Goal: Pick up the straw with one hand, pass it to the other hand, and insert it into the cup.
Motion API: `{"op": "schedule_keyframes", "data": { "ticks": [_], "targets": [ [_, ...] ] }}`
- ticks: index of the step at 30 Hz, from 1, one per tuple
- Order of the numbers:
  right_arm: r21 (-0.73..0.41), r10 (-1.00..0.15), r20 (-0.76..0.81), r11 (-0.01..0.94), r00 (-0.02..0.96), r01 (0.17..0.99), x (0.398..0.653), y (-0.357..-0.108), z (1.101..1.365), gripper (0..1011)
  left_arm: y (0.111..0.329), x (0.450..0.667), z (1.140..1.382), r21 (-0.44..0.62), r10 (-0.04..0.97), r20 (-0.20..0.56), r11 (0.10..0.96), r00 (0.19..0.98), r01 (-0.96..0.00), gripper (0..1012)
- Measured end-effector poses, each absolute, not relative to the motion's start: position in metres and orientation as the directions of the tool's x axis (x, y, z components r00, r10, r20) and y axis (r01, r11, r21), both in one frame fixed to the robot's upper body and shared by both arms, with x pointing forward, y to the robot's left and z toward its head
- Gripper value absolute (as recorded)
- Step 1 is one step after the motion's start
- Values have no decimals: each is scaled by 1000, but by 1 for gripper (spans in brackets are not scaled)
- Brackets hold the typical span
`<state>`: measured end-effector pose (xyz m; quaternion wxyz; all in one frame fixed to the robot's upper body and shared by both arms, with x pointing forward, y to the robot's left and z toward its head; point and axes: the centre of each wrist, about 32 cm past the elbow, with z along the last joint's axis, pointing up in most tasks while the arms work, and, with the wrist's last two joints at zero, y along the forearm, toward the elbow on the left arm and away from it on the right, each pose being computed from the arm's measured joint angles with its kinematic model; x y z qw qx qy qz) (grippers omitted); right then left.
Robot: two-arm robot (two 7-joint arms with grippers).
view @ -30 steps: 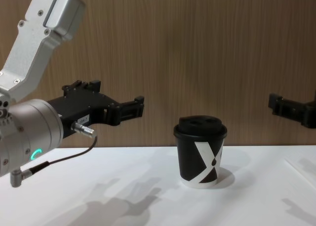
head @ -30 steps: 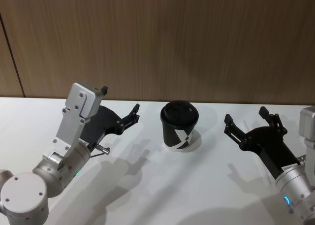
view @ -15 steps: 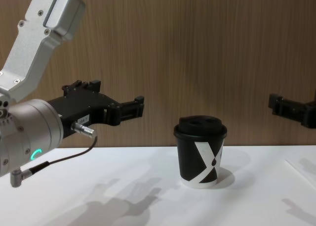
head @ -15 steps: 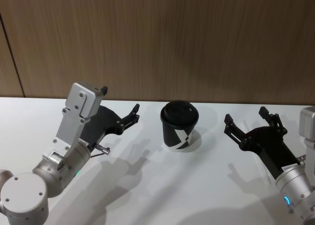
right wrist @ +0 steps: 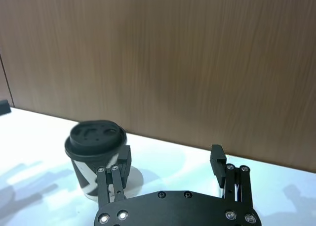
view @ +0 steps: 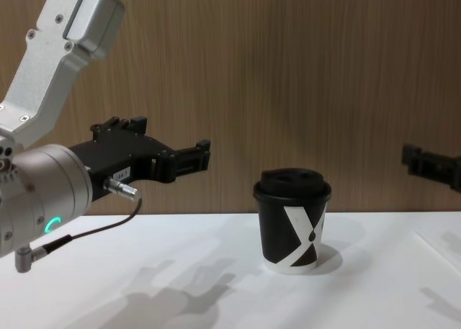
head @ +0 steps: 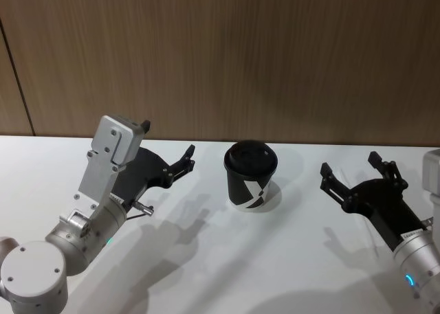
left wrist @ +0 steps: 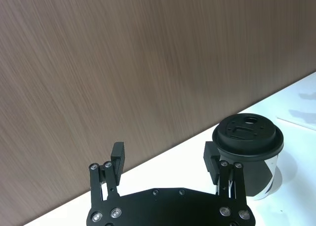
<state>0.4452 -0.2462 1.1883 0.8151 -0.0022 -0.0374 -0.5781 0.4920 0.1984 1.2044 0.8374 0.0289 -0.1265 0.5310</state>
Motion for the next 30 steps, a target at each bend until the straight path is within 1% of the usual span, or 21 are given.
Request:
{"op": "schedule_keyframes", "data": {
  "ticks": [14, 16, 30],
  "targets": [
    [-84, -941, 120, 307, 315, 948, 447, -271, 1189, 1001, 198, 492, 1204, -86, 882, 242, 434, 404, -897, 1003],
    [-115, -941, 124, 300, 314, 947, 447, -276, 1188, 1001, 198, 492, 1204, -86, 882, 242, 434, 404, -897, 1003],
    [-226, -952, 74, 275, 298, 934, 447, -286, 1180, 1001, 198, 492, 1204, -86, 882, 242, 434, 404, -897, 1003]
  ]
}}
